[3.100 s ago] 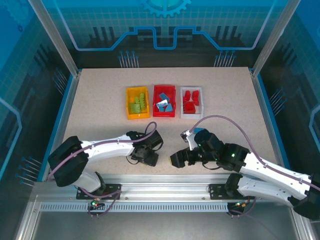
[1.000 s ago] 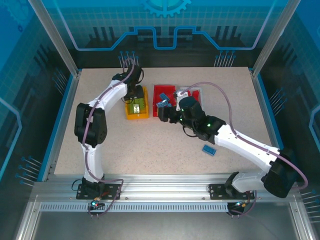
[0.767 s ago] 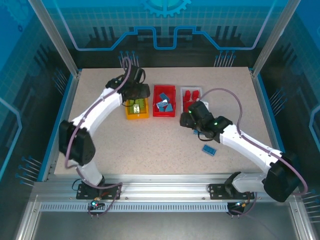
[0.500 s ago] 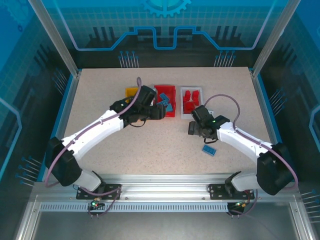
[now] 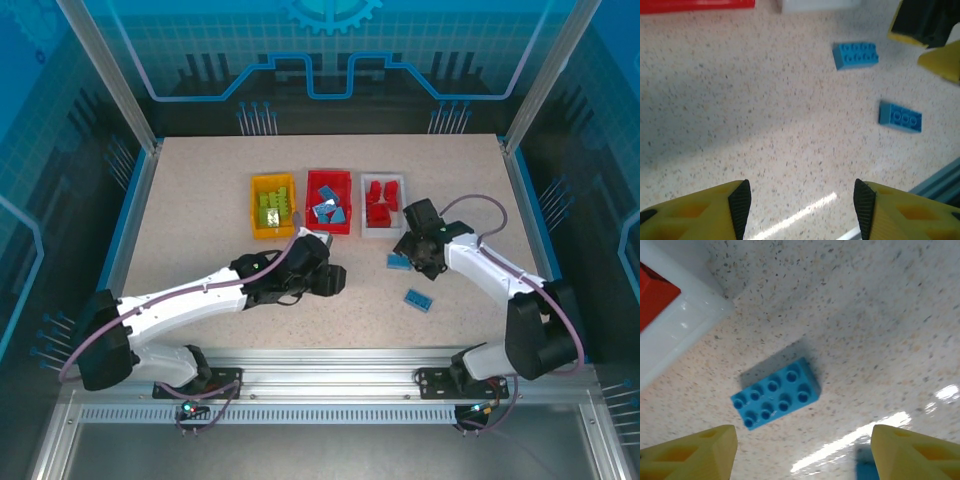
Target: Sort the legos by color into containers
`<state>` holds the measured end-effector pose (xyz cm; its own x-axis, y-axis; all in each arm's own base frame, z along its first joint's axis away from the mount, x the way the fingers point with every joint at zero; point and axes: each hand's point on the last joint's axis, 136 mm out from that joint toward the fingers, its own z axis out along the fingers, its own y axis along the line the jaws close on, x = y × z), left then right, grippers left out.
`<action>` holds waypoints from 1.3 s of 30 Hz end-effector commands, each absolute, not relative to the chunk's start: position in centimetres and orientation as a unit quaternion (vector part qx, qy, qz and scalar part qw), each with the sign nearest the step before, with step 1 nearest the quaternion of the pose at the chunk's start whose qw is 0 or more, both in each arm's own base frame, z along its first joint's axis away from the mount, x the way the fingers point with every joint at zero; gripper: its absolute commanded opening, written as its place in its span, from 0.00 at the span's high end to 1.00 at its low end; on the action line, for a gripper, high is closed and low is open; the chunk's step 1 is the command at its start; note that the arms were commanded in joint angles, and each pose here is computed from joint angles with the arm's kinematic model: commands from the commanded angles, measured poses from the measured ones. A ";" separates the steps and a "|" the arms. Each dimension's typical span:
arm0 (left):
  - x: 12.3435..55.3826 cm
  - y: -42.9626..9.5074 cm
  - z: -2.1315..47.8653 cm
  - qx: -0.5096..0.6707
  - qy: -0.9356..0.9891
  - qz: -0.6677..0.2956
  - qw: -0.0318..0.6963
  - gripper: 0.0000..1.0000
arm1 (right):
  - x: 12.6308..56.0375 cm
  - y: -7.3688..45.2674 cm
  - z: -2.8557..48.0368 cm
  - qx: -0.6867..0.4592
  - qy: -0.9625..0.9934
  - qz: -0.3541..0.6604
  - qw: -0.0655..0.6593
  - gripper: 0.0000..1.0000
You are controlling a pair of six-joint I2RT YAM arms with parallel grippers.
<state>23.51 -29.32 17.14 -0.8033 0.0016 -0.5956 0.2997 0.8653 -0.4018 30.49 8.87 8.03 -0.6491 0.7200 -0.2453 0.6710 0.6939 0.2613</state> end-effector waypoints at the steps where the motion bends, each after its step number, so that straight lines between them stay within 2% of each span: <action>1: 24.0 -29.9 19.9 0.092 0.888 -0.280 0.353 0.39 | 31.4 9.5 8.2 0.474 0.863 0.098 0.147 0.30; 11: 23.9 -30.1 21.0 0.098 0.879 -0.294 0.362 0.39 | 32.0 10.9 4.0 0.568 0.807 0.145 0.072 0.33; 19: 23.8 -30.0 21.2 0.098 0.880 -0.293 0.360 0.39 | 30.8 10.6 1.1 0.615 0.776 0.137 0.024 0.33; 22: 23.7 -29.9 21.5 0.097 0.879 -0.295 0.362 0.39 | 30.9 10.2 0.6 0.619 0.774 0.130 0.021 0.42; 28: 23.8 -29.3 22.7 0.091 0.873 -0.295 0.378 0.40 | 30.3 10.4 -0.2 0.613 0.780 0.126 0.011 0.68; 32: 24.0 -27.9 24.3 0.082 0.869 -0.279 0.401 0.40 | 30.8 10.4 2.9 0.559 0.816 0.134 0.065 0.80; 35: 24.7 -25.8 25.8 0.060 0.871 -0.248 0.419 0.39 | 32.0 11.7 8.5 0.447 0.871 0.119 0.167 0.80; 39: 26.4 -22.4 26.3 -0.007 0.886 -0.243 0.395 0.39 | 33.8 16.9 14.8 0.246 0.922 0.093 0.285 0.78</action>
